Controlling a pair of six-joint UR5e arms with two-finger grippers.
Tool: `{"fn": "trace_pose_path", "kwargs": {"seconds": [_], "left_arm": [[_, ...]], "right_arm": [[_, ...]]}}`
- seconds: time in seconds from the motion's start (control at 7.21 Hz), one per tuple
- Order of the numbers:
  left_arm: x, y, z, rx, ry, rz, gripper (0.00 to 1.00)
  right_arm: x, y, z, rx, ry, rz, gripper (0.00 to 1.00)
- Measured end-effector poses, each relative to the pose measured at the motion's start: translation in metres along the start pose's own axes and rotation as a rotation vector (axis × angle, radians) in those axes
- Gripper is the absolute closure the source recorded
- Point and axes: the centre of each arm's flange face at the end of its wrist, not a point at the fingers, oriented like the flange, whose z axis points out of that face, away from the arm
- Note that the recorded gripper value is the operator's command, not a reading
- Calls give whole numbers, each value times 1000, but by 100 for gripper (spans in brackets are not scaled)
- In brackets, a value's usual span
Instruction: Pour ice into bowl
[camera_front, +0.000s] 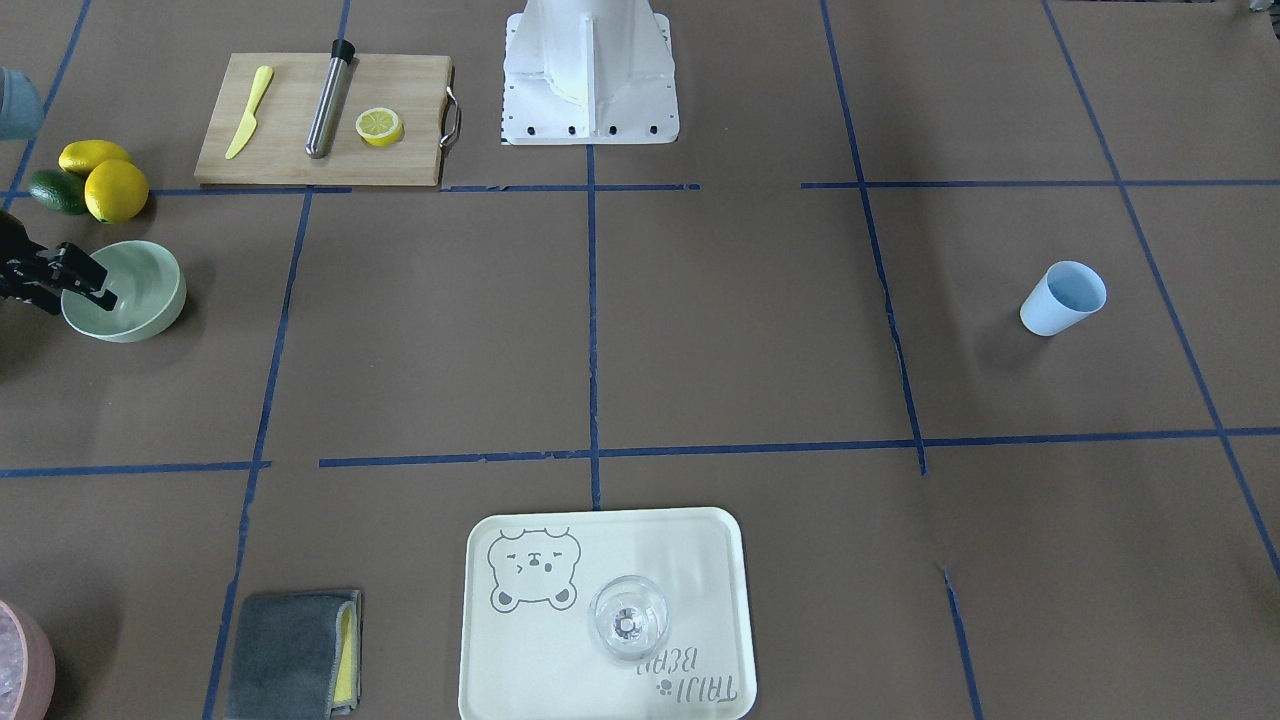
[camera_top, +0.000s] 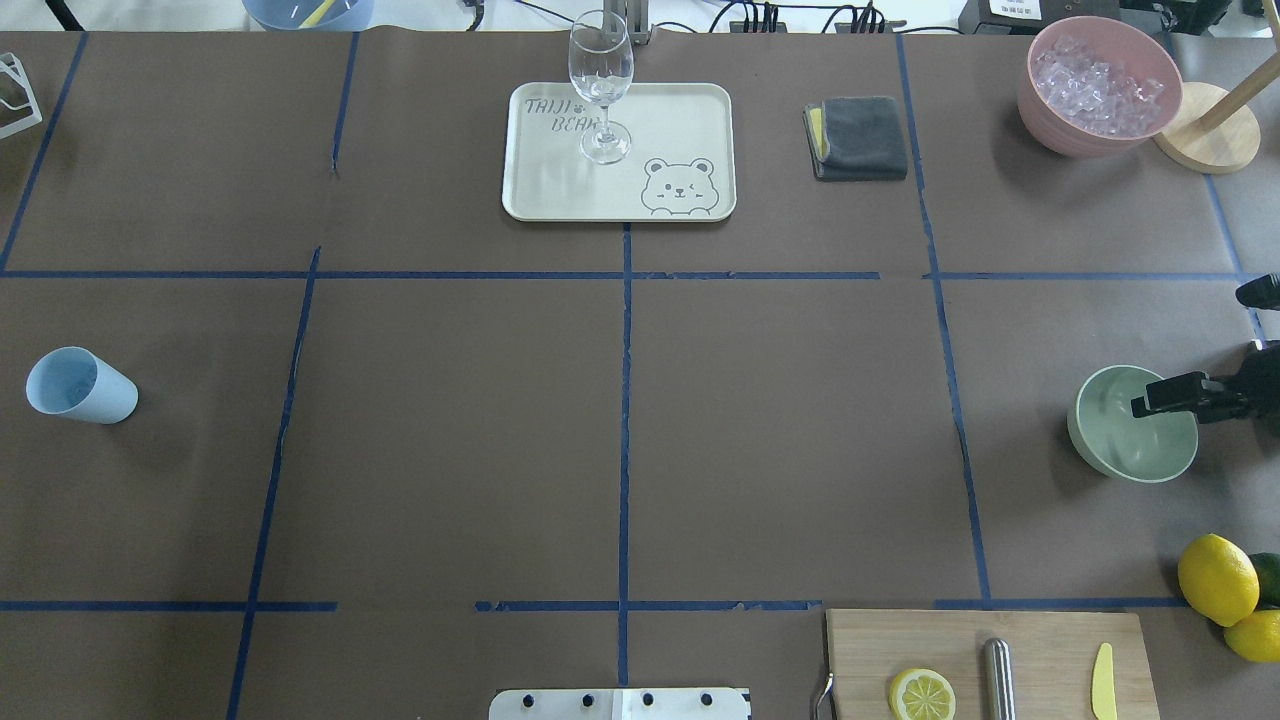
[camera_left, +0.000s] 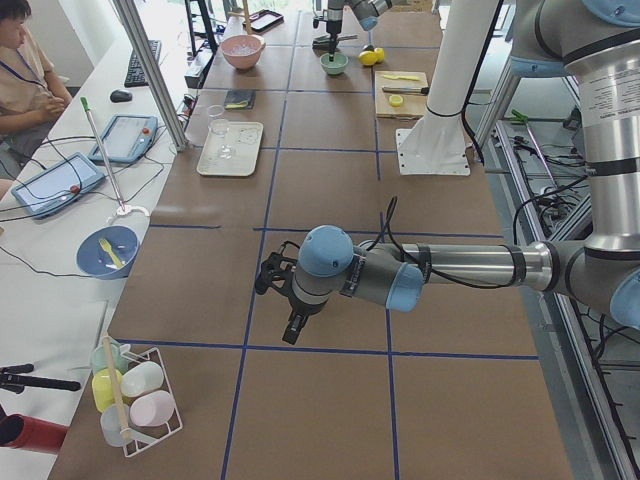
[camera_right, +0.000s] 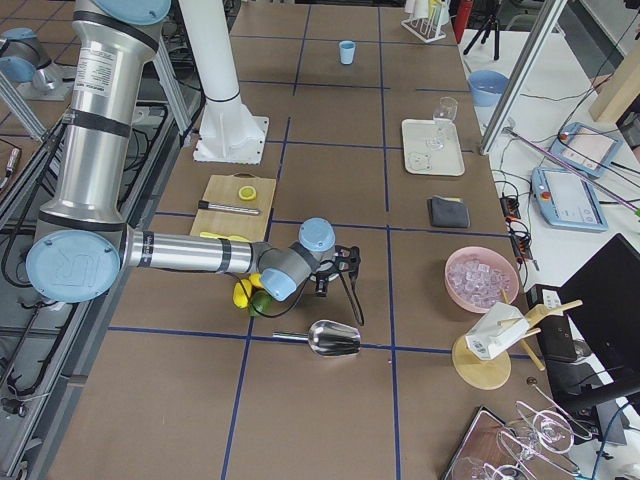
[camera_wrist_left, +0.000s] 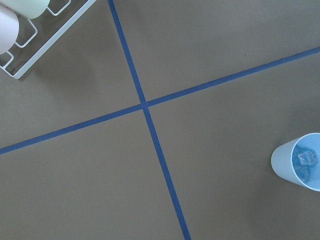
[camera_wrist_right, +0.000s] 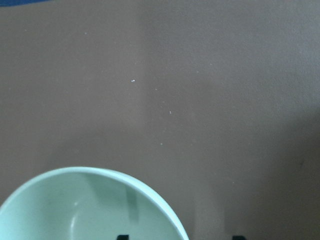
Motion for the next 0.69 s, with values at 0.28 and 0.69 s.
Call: {"fn": "trace_pose_path", "kwargs": {"seconds": [0.28, 0.69], "left_arm": [[1, -1, -1, 2, 0, 2, 0], [1, -1, -2, 4, -1, 3, 0]], "right_arm": [[3, 7, -3, -7, 0, 2, 100], [-46, 4, -30, 25, -73, 2, 100]]}}
